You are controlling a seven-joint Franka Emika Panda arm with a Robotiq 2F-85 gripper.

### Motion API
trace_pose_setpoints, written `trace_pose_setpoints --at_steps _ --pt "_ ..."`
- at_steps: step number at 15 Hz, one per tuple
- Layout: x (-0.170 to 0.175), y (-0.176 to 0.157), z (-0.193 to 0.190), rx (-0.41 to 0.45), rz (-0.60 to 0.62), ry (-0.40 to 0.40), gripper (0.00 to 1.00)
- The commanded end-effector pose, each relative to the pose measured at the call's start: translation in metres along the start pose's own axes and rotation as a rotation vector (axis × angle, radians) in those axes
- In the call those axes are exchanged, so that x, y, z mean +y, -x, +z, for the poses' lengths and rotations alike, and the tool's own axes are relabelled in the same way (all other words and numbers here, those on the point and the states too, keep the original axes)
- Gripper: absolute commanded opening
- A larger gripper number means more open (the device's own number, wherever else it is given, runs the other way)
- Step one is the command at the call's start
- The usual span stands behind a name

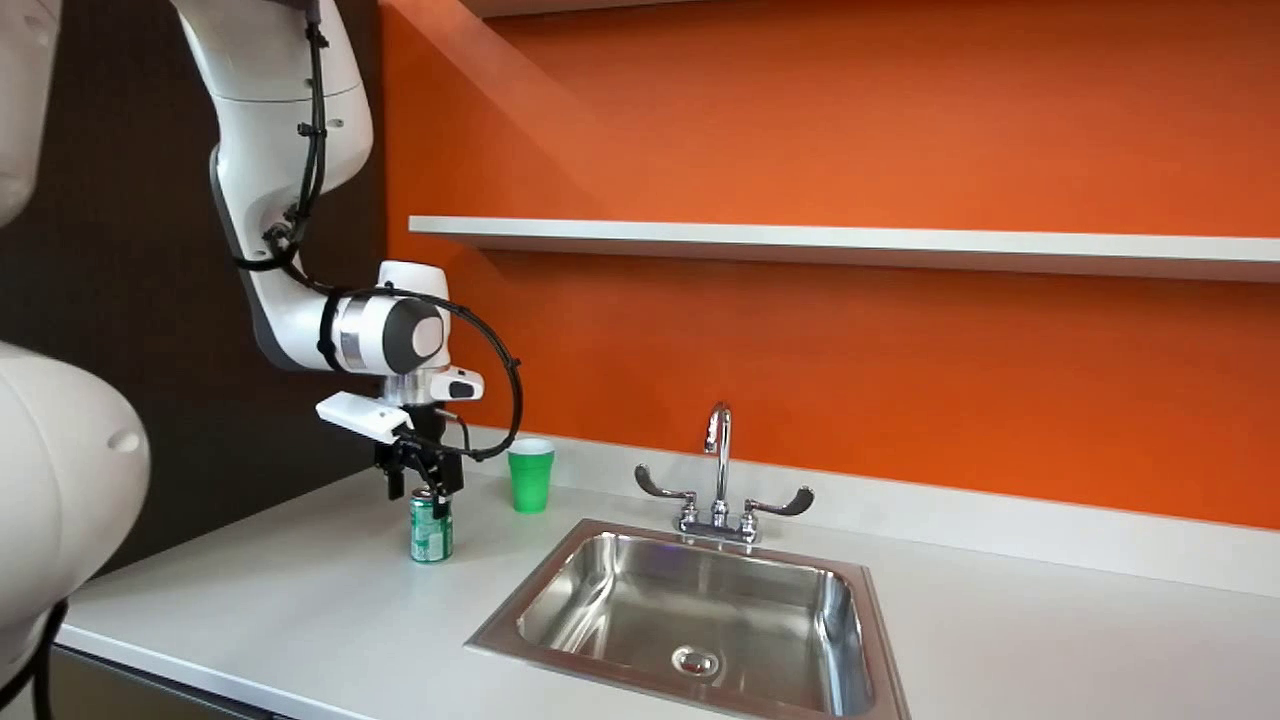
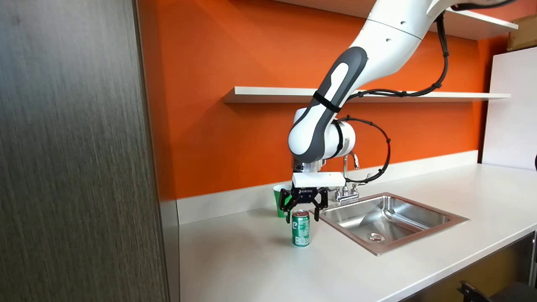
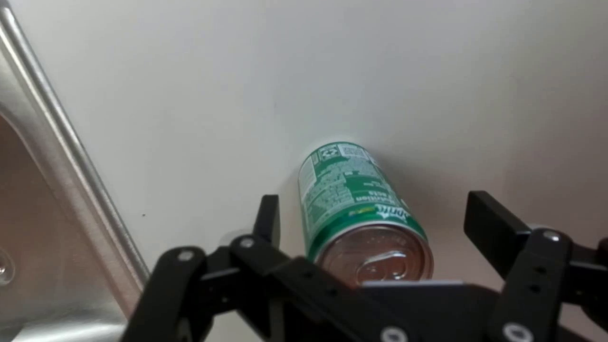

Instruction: Put the can on the shelf

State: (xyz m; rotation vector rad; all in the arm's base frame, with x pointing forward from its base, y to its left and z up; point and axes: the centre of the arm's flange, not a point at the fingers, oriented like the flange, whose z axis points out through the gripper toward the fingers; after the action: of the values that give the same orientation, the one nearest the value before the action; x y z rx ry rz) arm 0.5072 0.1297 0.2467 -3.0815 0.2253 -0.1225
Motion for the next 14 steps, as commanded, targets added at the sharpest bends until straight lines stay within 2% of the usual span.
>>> trace_pose_setpoints --at_steps 1,14 --pt "-0.0012 -0.0004 0.0022 0.039 0.013 -0.009 1.00" --pt "0.0016 -0.0052 0.0059 0.113 0.030 -0.022 1.00"
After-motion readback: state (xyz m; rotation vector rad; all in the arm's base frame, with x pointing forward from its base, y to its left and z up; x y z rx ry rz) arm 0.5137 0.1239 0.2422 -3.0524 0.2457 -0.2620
